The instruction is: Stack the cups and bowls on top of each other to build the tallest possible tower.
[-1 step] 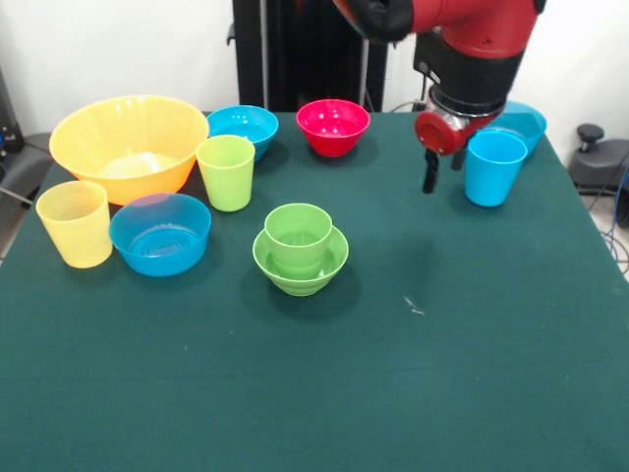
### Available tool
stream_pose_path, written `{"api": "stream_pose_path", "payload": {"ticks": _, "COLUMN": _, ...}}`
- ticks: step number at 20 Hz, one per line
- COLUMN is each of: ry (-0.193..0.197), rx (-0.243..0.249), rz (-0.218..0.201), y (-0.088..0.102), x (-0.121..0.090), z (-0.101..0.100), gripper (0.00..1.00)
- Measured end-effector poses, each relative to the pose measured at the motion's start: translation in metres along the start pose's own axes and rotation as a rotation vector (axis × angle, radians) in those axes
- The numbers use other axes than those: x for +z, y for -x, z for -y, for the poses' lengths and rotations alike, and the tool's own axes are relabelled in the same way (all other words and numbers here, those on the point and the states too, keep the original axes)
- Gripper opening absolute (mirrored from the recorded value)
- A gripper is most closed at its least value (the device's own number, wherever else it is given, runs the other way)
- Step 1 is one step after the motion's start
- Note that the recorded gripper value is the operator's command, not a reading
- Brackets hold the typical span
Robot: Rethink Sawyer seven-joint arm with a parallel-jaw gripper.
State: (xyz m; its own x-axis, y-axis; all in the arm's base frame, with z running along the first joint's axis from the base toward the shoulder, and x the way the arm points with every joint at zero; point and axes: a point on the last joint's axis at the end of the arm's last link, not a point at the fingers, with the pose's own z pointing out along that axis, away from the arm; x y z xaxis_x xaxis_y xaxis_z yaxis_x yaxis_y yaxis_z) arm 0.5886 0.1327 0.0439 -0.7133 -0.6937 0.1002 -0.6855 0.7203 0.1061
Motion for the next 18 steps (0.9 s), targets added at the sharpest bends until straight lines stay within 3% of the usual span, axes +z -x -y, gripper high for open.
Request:
{"api": "stream_pose_path", "payload": {"ticks": 5, "ry": -0.043, "rx": 0.018, "rz": 0.018, "y": -0.011, "x": -0.010, "z": 0.024, "gripper": 1.00}}
{"api": "stream_pose_path", "payload": {"ticks": 8, "ry": -0.071, "rx": 0.032, "rz": 0.060, "y": -0.020, "x": -0.010, "z": 0.042, "gripper": 1.00}}
{"api": "stream_pose_path", "payload": {"ticks": 12, "ry": -0.102, "rx": 0.077, "rz": 0.155, "y": -0.036, "x": -0.007, "z": 0.073, "gripper": 1.00}}
{"api": "stream_pose_path", "payload": {"ticks": 18, "ry": -0.117, "rx": 0.133, "rz": 0.190, "y": -0.060, "x": -0.008, "z": 0.104, "gripper": 1.00}}
